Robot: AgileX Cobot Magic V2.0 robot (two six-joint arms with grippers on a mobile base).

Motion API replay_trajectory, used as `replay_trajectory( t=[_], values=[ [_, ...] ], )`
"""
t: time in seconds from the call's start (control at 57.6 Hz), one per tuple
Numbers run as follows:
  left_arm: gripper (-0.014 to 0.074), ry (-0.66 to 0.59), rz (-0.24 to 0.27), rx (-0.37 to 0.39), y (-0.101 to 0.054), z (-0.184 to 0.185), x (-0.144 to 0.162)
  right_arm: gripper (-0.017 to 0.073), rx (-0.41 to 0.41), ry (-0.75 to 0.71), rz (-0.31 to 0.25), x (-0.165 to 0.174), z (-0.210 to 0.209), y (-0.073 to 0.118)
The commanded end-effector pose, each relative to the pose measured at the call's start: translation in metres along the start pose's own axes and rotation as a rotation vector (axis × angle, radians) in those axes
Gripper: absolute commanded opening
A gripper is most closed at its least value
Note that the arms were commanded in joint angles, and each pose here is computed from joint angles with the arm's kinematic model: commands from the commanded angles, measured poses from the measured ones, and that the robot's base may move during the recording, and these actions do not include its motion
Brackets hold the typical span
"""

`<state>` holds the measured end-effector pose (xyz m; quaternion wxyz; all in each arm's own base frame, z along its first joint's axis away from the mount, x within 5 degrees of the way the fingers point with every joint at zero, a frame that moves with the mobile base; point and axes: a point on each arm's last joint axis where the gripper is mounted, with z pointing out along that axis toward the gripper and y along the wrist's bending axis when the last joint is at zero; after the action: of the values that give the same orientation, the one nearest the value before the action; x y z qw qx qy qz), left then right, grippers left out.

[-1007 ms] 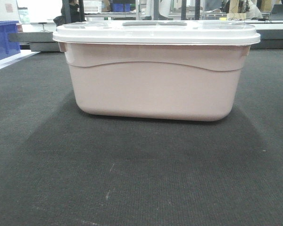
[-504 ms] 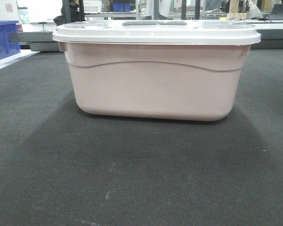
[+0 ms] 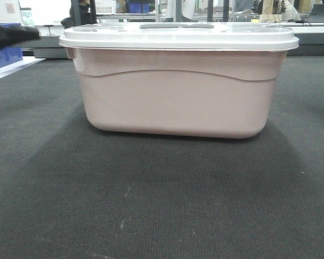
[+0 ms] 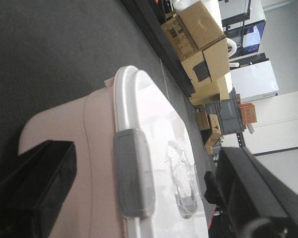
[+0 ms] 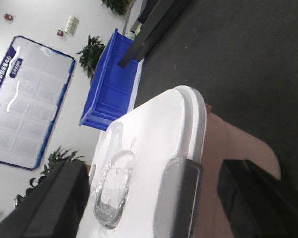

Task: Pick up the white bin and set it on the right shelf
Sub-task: 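Close both grippers on the grey lid clips at the bin's ends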

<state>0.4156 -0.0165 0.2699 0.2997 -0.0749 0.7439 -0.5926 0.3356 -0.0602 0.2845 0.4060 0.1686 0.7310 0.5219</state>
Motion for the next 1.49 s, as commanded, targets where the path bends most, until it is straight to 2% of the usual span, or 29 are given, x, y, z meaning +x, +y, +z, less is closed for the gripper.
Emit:
replay_trajectory(
  t=[0.0, 0.139, 0.278, 0.521, 0.851, 0.955, 1.059, 1.215, 1.337, 1.476],
  values=[
    [0.0472, -0.029, 0.054, 0.13, -0.035, 0.009, -0.003, 0.0624, -0.147, -0.071, -0.007, -0.003, 0.008, 0.02],
    [0.0472, -0.03, 0.053, 0.106, -0.036, 0.026, 0.002, 0.0624, -0.163, -0.032, 0.022, 0.01, 0.034, 0.012],
    [0.0472, -0.044, 0.053, 0.098, -0.038, 0.038, 0.007, 0.0624, -0.136, 0.015, 0.047, 0.022, 0.054, 0.002],
    [0.0472, -0.048, 0.052, 0.07, -0.04, 0.052, 0.013, 0.0624, -0.135, 0.032, 0.021, 0.027, 0.06, 0.001],
    [0.0472, -0.001, 0.061, 0.067, -0.04, 0.062, 0.023, 0.0623, -0.134, 0.032, 0.021, 0.027, 0.06, 0.001],
    [0.0463, 0.014, 0.062, 0.081, -0.041, 0.062, 0.024, 0.0542, -0.134, 0.032, 0.021, 0.027, 0.06, 0.001],
    [0.0391, 0.034, 0.063, 0.104, -0.043, 0.061, 0.026, 0.0366, -0.142, 0.035, 0.02, 0.028, 0.06, 0.001],
    [0.0197, 0.062, 0.064, 0.129, -0.046, 0.062, 0.029, 0.0159, -0.152, 0.04, 0.02, 0.028, 0.06, 0.002],
    [0.0041, 0.078, 0.065, 0.147, -0.047, 0.062, 0.031, 0.007, -0.173, 0.051, 0.02, 0.029, 0.059, 0.004],
    [-0.0133, 0.098, 0.066, 0.169, -0.049, 0.061, 0.033, 0.007, -0.201, 0.065, 0.019, 0.03, 0.059, 0.007]
  ],
)
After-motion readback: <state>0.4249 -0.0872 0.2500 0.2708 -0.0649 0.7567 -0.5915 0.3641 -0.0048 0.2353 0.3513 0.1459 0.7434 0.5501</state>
